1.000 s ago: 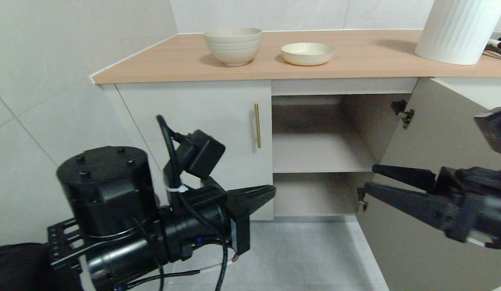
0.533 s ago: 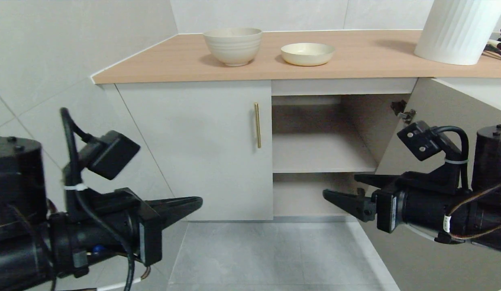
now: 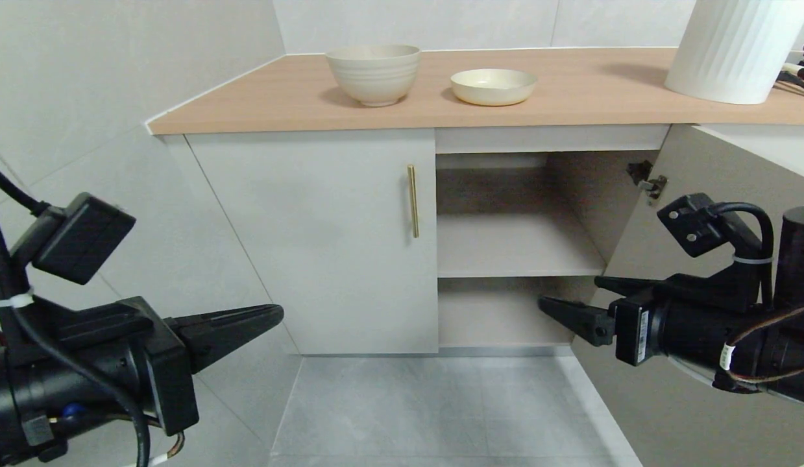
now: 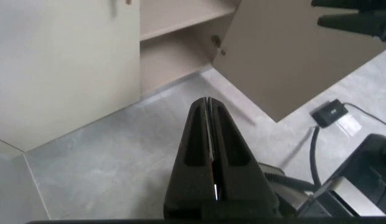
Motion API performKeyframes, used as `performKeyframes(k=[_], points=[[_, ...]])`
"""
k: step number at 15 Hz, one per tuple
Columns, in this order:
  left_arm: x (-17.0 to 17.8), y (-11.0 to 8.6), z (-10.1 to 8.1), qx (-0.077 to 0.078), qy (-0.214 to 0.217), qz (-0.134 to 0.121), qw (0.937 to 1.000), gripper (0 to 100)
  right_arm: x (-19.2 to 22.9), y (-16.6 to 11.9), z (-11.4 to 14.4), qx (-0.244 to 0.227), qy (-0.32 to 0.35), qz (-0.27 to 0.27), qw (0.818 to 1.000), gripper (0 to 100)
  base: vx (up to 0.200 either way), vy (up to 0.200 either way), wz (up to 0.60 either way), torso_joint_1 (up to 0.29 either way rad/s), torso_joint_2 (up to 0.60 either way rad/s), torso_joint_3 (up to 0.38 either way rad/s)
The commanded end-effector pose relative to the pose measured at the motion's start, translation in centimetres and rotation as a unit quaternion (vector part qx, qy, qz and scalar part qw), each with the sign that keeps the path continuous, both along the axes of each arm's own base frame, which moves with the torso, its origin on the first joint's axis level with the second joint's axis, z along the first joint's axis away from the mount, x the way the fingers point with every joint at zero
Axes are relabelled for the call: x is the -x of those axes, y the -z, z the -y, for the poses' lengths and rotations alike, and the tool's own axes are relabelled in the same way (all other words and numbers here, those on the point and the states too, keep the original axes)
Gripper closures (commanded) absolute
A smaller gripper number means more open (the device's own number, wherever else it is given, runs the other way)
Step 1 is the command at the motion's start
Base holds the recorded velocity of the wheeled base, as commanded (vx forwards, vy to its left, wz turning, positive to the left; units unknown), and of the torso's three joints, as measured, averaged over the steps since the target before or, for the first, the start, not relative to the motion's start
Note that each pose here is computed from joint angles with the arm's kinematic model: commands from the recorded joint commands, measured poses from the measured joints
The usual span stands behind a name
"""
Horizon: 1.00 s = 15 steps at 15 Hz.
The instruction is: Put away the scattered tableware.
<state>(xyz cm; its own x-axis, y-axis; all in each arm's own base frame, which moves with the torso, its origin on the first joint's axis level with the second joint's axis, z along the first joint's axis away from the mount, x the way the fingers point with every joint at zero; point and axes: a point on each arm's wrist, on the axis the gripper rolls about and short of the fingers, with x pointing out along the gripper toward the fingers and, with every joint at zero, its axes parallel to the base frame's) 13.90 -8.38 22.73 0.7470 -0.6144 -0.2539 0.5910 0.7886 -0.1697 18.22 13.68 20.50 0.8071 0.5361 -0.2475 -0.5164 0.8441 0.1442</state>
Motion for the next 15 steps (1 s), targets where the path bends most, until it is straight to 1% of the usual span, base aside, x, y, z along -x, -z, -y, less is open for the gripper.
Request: performKeyframes(k=[1, 4, 5, 6, 7, 9, 10, 11, 13, 14, 15], points=[[0.5, -0.3, -0.3, 0.005, 0.000, 0.009, 0.9999, 100, 0.2, -0.2, 0.2, -0.004, 0.000, 0.004, 1.000, 0, 0.000, 0.000, 0.00, 0.000, 0.00, 0.000], [0.8, -0.8, -0.8, 0.011, -0.011, 0.021, 0.9997, 100, 0.2, -0.3, 0.2, -0.004, 0.000, 0.006, 1.000, 0, 0.000, 0.000, 0.00, 0.000, 0.00, 0.000], [0.6, -0.9, -1.3, 0.012, -0.028, 0.024, 0.9992, 100, 0.2, -0.4, 0.2, -0.005, 0.000, 0.007, 1.000, 0, 0.000, 0.000, 0.00, 0.000, 0.00, 0.000], [0.5, -1.0, -1.4, 0.013, -0.035, 0.027, 0.9989, 0, 0.2, -0.4, 0.2, -0.006, 0.000, 0.008, 1.000, 0, 0.000, 0.000, 0.00, 0.000, 0.00, 0.000], [0.2, -2.0, -2.0, 0.025, -0.056, 0.038, 0.9974, 0, 0.2, -0.5, 0.2, -0.007, 0.000, 0.009, 1.000, 0, 0.000, 0.000, 0.00, 0.000, 0.00, 0.000], [0.0, -3.1, -2.3, 0.046, -0.070, 0.045, 0.9954, 0, 0.1, -0.8, 0.1, -0.010, 0.002, 0.014, 1.000, 0, 0.000, 0.000, 0.00, 0.000, 0.00, 0.000], [0.0, -3.5, -2.6, 0.052, -0.078, 0.052, 0.9942, 0, 0.0, -1.1, 0.1, -0.012, 0.003, 0.017, 1.000, 0, 0.000, 0.000, 0.00, 0.000, 0.00, 0.000], [0.2, -3.8, -2.7, 0.055, -0.080, 0.057, 0.9936, 0, -0.2, -1.4, 0.0, -0.014, 0.008, 0.021, 1.000, 0, 0.000, 0.000, 0.00, 0.000, 0.00, 0.000], [0.2, -4.6, -2.8, 0.061, -0.082, 0.071, 0.9922, 0, -0.9, -2.8, -0.5, -0.019, 0.020, 0.031, 0.999, 0, 0.000, 0.000, 0.00, 0.000, 0.00, 0.000], [0.1, -5.0, -2.8, 0.063, -0.084, 0.075, 0.9917, 0, -1.1, -3.6, -0.7, -0.020, 0.020, 0.033, 0.999, 0, 0.000, 0.000, 0.00, 0.000, 0.00, 0.000], [0.0, -5.1, -2.8, 0.061, -0.084, 0.073, 0.9920, 0, -1.1, -3.7, -0.6, -0.014, 0.021, 0.024, 0.999, 0, 0.000, 0.000, 0.00, 0.000, 0.00, 0.000]])
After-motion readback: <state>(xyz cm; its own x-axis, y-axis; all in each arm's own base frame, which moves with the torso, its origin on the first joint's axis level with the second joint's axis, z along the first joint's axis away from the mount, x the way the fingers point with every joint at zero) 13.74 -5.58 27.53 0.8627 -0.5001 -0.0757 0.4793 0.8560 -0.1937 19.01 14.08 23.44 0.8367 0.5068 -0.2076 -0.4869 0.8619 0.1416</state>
